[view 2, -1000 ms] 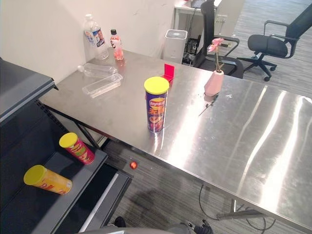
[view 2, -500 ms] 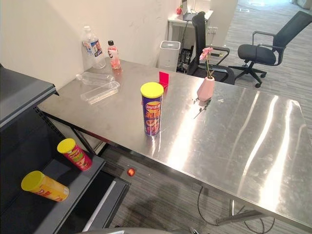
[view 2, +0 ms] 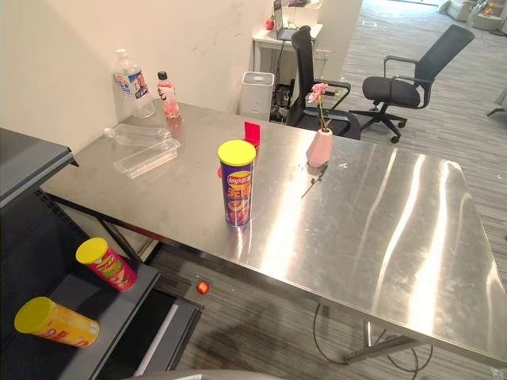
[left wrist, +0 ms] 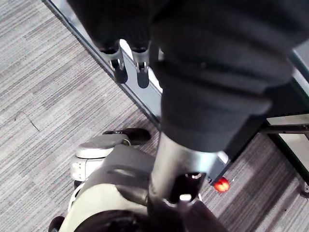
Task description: Put the gum and the chips on the shelf.
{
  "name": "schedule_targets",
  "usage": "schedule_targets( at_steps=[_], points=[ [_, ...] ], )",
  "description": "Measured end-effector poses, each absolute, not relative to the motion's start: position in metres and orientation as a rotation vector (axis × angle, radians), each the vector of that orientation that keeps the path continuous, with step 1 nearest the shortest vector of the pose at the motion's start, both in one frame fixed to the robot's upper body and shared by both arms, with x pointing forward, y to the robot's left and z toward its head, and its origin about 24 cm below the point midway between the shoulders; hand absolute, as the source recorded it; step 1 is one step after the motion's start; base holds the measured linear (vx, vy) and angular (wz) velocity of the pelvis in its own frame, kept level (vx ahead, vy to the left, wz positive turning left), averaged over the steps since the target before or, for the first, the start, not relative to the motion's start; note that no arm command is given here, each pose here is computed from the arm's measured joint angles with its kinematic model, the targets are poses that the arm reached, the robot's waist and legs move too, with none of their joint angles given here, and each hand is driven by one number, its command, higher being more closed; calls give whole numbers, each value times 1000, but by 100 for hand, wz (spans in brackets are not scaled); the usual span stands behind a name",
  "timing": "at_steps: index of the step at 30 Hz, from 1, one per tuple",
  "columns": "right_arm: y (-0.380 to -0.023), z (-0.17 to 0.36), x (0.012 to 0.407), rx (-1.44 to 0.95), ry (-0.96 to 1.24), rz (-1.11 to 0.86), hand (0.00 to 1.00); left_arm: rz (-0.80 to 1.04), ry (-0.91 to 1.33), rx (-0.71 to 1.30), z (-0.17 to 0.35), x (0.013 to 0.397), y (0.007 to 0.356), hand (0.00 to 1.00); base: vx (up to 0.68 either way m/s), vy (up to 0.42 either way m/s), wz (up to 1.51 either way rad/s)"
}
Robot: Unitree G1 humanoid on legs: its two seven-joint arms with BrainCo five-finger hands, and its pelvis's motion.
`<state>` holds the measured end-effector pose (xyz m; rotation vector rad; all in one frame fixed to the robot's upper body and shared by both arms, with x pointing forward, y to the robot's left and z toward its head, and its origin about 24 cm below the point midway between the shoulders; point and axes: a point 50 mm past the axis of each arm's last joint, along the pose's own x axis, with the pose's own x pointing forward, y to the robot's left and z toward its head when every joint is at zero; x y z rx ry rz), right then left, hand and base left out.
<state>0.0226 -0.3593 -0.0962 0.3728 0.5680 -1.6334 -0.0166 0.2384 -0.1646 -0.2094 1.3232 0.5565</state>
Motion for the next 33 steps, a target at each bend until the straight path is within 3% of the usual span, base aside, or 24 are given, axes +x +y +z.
schedule_targets(
  at_steps=[13,19,29,33],
  points=[
    [-419,-34,39,368,207,-1831,0,568,1343,-210,-165,-24,234,0,44,7,-15],
    [-445,28,73,185,-20,-1730,0,550,1348,-190,-164,-26,232,0,-11,-12,-21],
    [-449,64,92,156,-153,-1704,0,533,1361,-184,-165,-27,228,0,-89,-52,-8],
    [-432,111,124,17,-343,-1450,0,512,1365,-146,-163,-28,230,0,-57,-64,0]
  ],
)
